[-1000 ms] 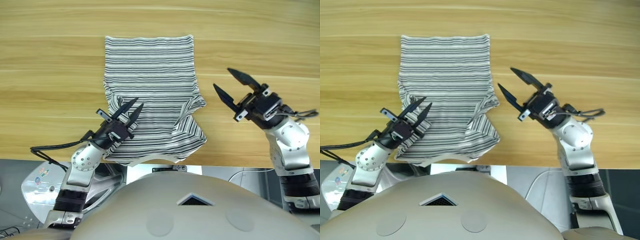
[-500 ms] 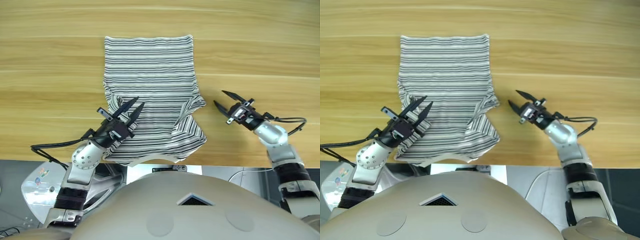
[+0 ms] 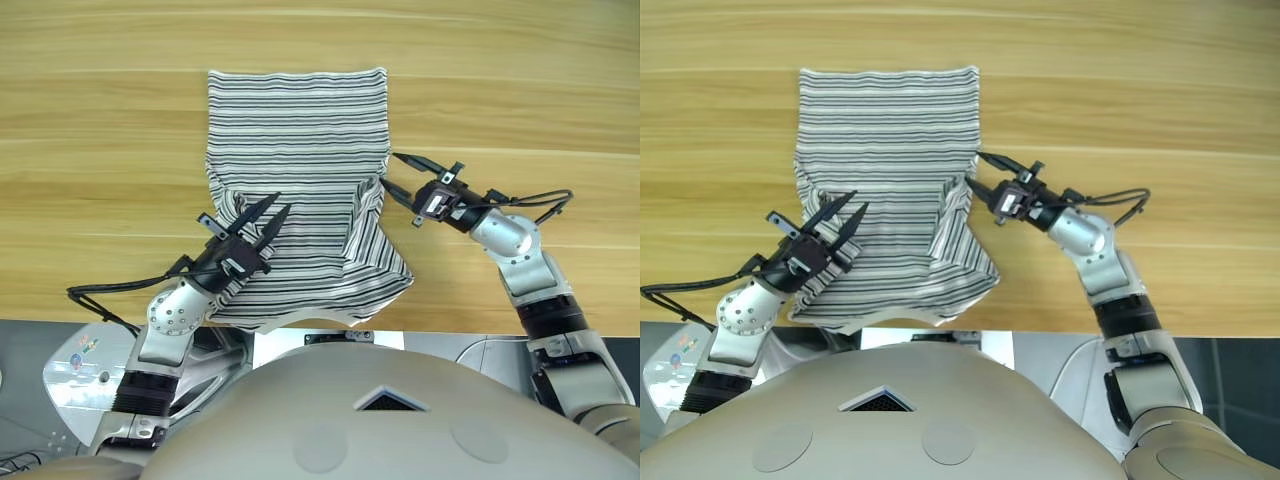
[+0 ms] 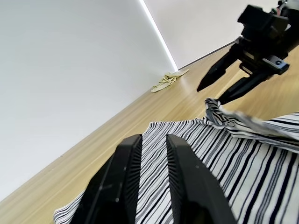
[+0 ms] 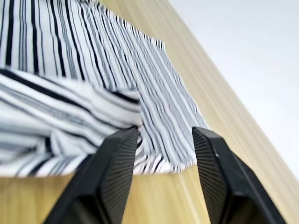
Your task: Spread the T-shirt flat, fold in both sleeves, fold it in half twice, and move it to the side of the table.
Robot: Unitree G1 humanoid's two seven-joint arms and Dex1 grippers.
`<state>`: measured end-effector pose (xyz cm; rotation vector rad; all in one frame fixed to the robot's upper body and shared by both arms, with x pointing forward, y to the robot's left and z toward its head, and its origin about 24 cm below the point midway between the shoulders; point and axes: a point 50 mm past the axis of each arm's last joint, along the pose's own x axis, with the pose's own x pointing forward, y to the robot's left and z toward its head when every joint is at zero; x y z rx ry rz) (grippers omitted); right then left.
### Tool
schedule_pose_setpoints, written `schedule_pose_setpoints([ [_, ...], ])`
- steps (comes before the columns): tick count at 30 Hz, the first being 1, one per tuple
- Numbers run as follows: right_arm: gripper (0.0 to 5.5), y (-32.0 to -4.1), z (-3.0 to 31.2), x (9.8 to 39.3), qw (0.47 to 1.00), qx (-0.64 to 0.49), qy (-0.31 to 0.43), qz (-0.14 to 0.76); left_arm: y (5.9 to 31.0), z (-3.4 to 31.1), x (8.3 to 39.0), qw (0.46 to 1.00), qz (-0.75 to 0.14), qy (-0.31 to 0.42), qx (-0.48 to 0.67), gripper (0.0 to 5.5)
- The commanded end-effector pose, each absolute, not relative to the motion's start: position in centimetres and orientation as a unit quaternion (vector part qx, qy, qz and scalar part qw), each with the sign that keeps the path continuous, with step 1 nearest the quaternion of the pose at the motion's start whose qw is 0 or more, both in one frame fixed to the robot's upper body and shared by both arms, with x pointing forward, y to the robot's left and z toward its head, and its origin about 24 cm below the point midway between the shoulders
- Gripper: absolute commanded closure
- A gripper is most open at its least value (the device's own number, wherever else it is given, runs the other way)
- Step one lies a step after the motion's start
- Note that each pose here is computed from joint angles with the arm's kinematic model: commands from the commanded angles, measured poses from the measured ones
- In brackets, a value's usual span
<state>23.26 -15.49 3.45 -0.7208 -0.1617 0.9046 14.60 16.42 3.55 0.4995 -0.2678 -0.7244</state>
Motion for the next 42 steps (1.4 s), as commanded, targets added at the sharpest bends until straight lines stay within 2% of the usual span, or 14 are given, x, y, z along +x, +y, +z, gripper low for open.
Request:
schedule_pose_setpoints([
  [1, 3.37, -13.5, 4.0, 24.2, 0.823, -0.341, -0.096, 0.444, 16.1, 3.5, 14.9, 0.893, -0.358, -0.136, 0.238, 4.53],
  [8, 3.37, -12.6, 1.8, 24.7, 0.822, -0.349, -0.065, 0.444, 15.7, 3.5, 15.3, 0.888, -0.366, -0.143, 0.237, 4.53],
  [14, 3.37, -12.5, -1.2, 27.3, 0.871, -0.328, -0.007, 0.366, 15.3, 3.7, 16.1, 0.881, -0.375, -0.158, 0.241, 4.53],
  [18, 3.37, -11.5, -1.2, 28.6, 0.9, -0.263, 0.001, 0.347, 15.6, 4.1, 16.6, 0.877, -0.377, -0.164, 0.249, 4.53],
  [24, 3.37, -11.7, -1.5, 29.4, 0.907, -0.255, 0.014, 0.335, 16.1, 4.5, 17.6, 0.871, -0.376, -0.173, 0.263, 4.53],
  [28, 3.37, -11.3, -0.2, 28.6, 0.908, -0.215, -0.043, 0.357, 17.0, 4.9, 18.3, 0.877, -0.353, -0.177, 0.275, 4.53],
  [30, 3.37, -11.8, 2.7, 27.7, 0.916, -0.137, -0.125, 0.356, 18.6, 5.6, 18.4, 0.887, -0.315, -0.18, 0.287, 4.53],
  [34, 3.37, -15.1, 11.4, 24.4, 0.903, 0.019, -0.293, 0.313, 22.6, 8.0, 18.6, 0.918, -0.18, -0.212, 0.281, 4.53],
  [37, 3.37, -17.9, 13.2, 23.0, 0.908, -0.043, -0.317, 0.269, 24.4, 8.1, 17.5, 0.917, -0.15, -0.188, 0.319, 4.53],
  [38, 3.37, -19.3, 12.7, 22.7, 0.911, -0.137, -0.298, 0.251, 25.2, 7.6, 16.6, 0.907, -0.16, -0.157, 0.357, 4.53],
  [39, 3.37, -21.2, 11.6, 22.6, 0.905, -0.251, -0.254, 0.23, 25.7, 6.7, 15.6, 0.882, -0.196, -0.113, 0.414, 4.53],
  [40, 3.37, -23.7, 9.9, 22.7, 0.885, -0.377, -0.179, 0.205, 26.5, 5.6, 14.5, 0.849, -0.229, -0.051, 0.473, 4.53],
  [42, 3.37, -28.0, 7.3, 22.0, 0.813, -0.548, -0.067, 0.184, 27.8, 3.5, 13.1, 0.782, -0.284, 0.05, 0.552, 4.53],
])
